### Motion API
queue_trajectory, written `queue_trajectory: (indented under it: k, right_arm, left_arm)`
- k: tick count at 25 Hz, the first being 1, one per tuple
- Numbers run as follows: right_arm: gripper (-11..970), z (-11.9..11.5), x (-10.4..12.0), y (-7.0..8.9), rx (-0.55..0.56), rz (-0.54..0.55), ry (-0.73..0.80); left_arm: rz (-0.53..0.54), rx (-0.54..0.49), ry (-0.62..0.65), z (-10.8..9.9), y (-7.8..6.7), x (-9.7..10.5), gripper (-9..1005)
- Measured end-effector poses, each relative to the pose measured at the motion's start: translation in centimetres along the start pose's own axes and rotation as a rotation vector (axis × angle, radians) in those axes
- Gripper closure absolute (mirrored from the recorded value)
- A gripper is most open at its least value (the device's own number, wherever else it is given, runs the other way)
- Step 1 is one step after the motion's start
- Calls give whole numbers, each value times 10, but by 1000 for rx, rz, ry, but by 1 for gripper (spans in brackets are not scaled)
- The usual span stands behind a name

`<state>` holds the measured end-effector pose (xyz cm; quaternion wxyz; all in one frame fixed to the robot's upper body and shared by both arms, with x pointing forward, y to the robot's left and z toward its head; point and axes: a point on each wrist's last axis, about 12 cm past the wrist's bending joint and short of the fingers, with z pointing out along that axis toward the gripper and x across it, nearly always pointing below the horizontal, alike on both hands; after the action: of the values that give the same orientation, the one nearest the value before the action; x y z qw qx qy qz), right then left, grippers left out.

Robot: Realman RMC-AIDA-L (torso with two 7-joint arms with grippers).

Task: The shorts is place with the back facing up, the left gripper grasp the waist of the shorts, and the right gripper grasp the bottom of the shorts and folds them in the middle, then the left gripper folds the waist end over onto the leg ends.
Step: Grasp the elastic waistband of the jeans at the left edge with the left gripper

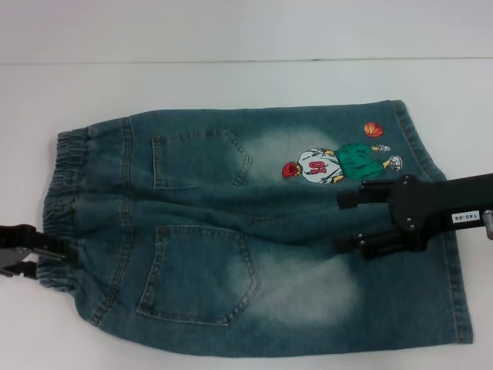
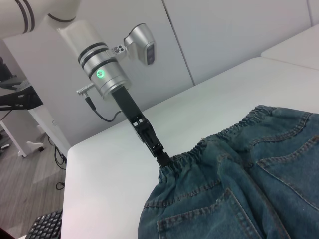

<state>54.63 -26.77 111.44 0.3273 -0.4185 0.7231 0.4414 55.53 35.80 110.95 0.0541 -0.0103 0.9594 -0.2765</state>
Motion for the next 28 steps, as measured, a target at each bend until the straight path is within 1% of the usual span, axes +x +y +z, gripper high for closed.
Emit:
queue_trajectory:
  k: [4,12,18,28]
  right_arm:
    - [26,0,0,0,0,-2,0]
    - [28,0,0,-1,8,-5,0]
    - [29,1,-2,-2,10,-8,0]
    - [31,-1,-2,-3,20,-9,1]
  left_arm:
    - [12,4,4,3,-4,-2,222]
    - [20,11,24,0,-5,0,234]
    - [60,14,30,4,-7,1,243]
    - [88,-3,28,9,-9,-1,653]
